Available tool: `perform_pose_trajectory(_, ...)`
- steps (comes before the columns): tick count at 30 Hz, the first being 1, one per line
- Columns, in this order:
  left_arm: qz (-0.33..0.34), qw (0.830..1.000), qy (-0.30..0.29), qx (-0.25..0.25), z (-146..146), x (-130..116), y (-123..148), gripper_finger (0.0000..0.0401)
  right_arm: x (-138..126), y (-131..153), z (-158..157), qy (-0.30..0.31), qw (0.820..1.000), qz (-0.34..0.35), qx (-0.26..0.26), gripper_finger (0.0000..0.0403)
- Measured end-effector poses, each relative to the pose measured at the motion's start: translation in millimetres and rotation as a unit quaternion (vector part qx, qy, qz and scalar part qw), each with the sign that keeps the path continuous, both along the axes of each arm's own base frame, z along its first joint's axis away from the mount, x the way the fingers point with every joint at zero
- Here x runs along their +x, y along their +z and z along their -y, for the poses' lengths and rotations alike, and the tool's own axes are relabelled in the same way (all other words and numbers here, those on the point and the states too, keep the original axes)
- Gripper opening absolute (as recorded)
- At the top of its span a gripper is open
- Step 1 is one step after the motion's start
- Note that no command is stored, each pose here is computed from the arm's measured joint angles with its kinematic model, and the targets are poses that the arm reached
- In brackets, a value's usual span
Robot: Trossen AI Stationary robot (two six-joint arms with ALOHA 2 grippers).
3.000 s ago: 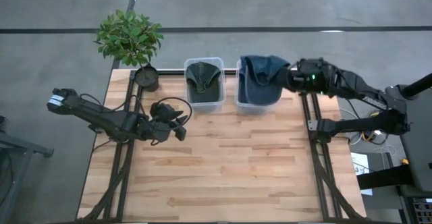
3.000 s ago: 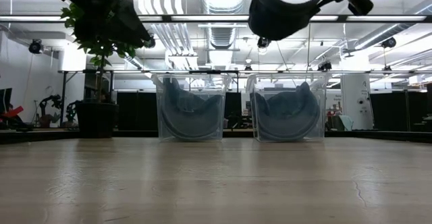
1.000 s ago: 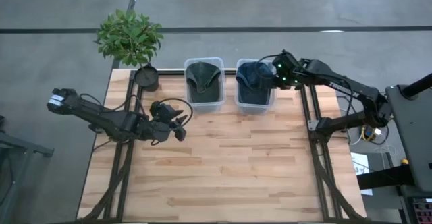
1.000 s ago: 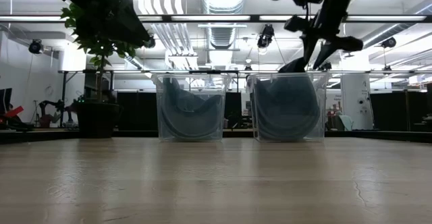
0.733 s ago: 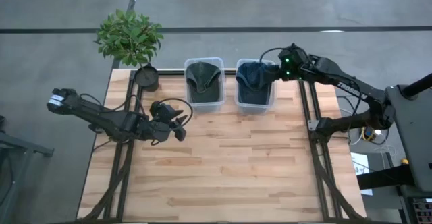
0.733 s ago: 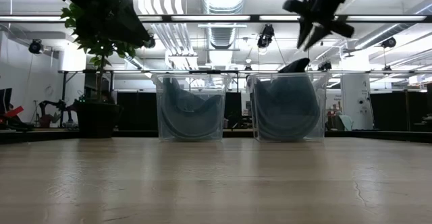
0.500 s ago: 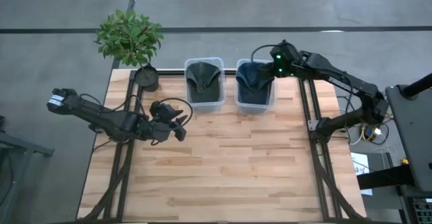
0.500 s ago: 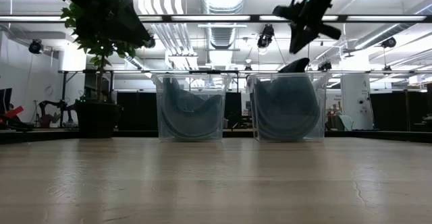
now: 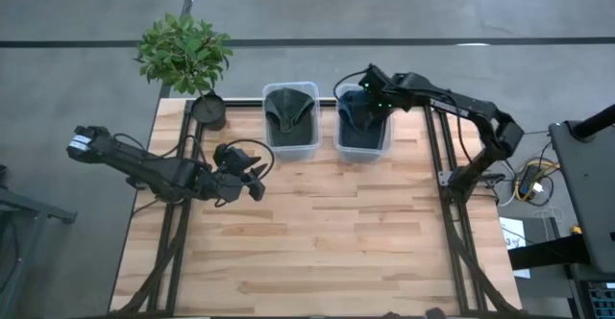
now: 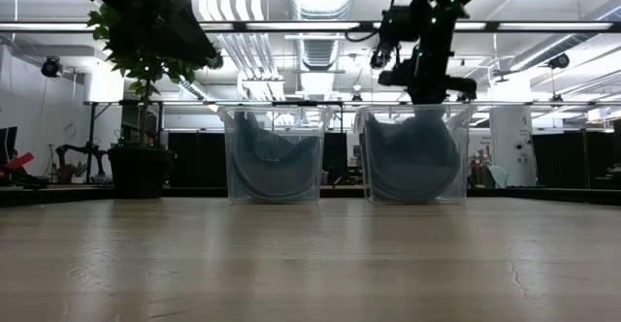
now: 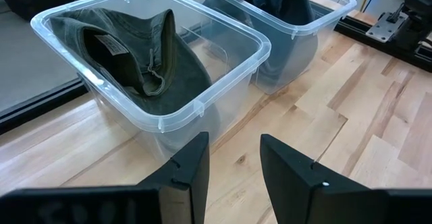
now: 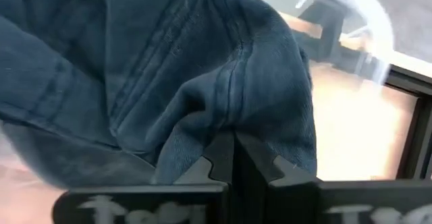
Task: Pick & Place hat
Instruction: Put the blue cap into the right transparent bin, then return to Home Position
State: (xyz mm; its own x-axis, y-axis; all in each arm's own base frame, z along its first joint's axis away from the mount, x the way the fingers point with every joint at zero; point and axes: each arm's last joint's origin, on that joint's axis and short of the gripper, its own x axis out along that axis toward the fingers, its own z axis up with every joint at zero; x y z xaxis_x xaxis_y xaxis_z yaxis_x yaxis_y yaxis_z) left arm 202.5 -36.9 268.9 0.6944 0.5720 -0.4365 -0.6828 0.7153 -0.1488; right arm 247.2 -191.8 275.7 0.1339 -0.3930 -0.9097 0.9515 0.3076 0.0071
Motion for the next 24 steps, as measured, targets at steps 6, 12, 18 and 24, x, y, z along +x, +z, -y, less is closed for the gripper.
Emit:
perform_pose_trajectory(6,0.001,1.0,0.0,0.0,0.1,0.1,0.2,0.0124,9.7,-22.7,7.4,0.004,0.999,-0.032,0.023,0.0008)
perform_pose_trajectory(12,0.001,1.0,0.0,0.0,0.1,0.1,0.2,0.0124,11.7,-29.7,10.7,0.006,0.999,-0.044,0.032,0.0008)
perform_pose_trajectory(18,-0.001,1.0,-0.002,0.001,0.0,0.1,0.1,0.0124,2.7,24.6,-5.2,0.033,0.999,0.016,-0.032,0.0008)
perform_pose_trajectory(24,-0.002,1.0,-0.003,0.001,0.1,0.1,0.0,0.0124,-28.3,97.3,-50.3,0.121,0.98,0.093,-0.125,0.0008)
